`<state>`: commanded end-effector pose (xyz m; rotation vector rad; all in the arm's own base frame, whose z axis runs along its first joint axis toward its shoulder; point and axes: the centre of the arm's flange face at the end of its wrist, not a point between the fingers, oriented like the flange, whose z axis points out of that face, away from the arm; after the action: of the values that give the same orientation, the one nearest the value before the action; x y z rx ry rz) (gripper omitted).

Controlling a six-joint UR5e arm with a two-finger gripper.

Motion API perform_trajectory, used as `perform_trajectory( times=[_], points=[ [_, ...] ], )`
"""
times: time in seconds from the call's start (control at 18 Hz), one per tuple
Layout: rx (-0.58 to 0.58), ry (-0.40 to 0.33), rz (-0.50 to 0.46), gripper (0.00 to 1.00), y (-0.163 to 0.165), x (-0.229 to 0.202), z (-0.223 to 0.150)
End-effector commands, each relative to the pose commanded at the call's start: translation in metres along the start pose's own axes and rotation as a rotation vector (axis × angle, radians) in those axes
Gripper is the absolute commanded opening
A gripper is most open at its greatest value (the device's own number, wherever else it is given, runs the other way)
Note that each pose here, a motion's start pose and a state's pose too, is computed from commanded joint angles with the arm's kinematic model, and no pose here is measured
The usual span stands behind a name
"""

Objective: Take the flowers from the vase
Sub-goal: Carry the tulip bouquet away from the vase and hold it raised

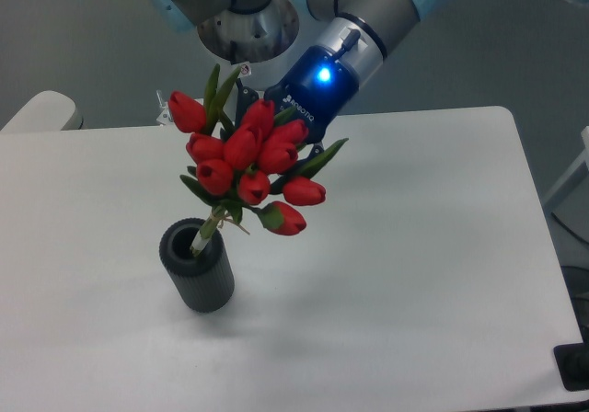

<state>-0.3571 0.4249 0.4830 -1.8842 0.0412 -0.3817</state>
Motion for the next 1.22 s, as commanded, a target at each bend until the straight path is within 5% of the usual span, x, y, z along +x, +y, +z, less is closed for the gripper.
perform_trajectory(
  times=[0.44,0.72,1.22],
  points=[
    [0.026,-0.056,0.022,0.07,-0.013,-0.025,-0.029],
    [0.026,-0.102,0.040,0.07,-0.018,-0.082,-0.044],
    [-0.045,-0.164,0.171,0.07,0.012,-0.141,-0.052]
  ],
)
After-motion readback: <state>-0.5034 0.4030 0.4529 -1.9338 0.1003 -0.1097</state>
